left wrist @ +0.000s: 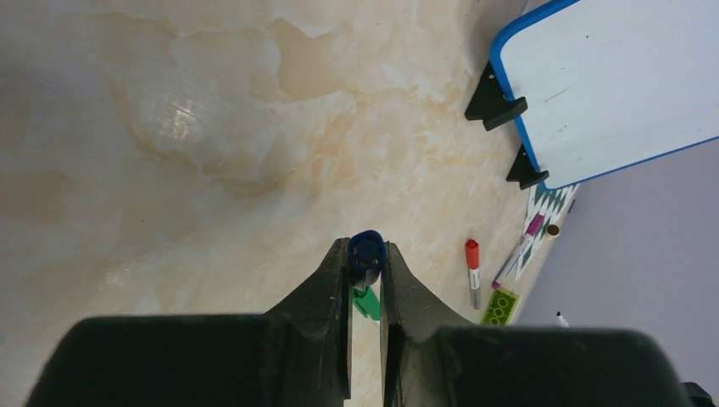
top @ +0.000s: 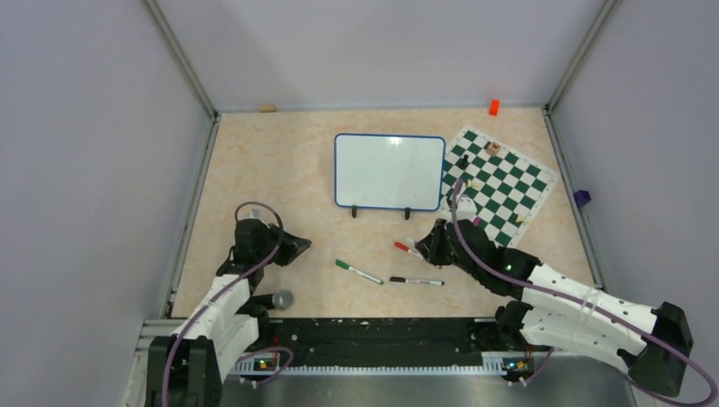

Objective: Write a sentence on the whiteboard
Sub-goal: Place the pen cap at the center of the board, then adjust the whiteboard at the center of the board.

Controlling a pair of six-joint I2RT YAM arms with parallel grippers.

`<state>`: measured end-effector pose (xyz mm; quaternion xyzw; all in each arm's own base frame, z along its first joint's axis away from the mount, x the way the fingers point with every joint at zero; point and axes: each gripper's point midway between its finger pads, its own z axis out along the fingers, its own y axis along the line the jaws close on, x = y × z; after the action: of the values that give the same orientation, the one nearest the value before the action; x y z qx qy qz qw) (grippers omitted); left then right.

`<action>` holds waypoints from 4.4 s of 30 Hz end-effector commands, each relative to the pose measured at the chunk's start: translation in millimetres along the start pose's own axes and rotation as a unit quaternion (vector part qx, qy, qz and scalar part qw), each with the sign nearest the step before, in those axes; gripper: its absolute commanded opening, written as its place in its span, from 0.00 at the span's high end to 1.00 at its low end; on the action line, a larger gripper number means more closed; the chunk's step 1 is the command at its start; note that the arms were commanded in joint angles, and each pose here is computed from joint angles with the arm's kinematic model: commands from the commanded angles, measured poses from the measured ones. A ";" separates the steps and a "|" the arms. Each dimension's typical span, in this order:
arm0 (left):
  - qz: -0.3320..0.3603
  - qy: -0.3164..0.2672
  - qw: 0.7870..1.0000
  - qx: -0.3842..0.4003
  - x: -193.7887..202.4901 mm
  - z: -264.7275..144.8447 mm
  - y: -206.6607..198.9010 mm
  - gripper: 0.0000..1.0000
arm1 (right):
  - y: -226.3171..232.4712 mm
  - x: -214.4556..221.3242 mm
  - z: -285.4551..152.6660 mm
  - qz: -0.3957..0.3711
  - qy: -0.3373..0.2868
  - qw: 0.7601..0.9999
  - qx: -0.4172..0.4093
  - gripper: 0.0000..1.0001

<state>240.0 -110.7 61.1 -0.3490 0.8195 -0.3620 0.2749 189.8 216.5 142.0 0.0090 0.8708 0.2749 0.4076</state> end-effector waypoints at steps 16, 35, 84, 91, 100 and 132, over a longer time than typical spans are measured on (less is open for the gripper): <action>0.064 0.009 0.994 -0.088 -16.9 11.7 18.9 0.99 | -9.8 -23.7 -10.5 0.050 -0.006 0.995 0.086 1.00; 0.048 0.030 0.992 -0.113 -20.9 6.2 5.2 0.68 | -6.6 -39.5 -37.5 0.060 -0.034 0.996 0.057 1.00; 0.296 0.022 0.942 0.159 -60.9 -4.7 -154.3 0.02 | 52.1 -84.7 -23.8 -0.088 -0.037 0.995 -0.006 1.00; 0.290 -0.088 0.937 0.175 -85.1 -15.3 -165.7 0.01 | 92.8 -94.8 -5.8 -0.064 -0.018 0.996 -0.059 1.00; 0.274 -0.076 0.926 0.248 -78.9 6.7 -173.0 0.01 | 88.6 -127.8 30.6 -0.054 -0.011 0.993 -0.109 1.00; 0.250 -0.116 0.931 0.242 -125.2 34.3 -129.1 0.01 | 37.1 -160.3 31.1 -0.085 -0.101 0.991 0.024 1.00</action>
<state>387.1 -99.0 168.7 -0.0926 0.7423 -0.4111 0.5211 300.9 230.6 232.2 -0.0373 0.8513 0.2213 0.4742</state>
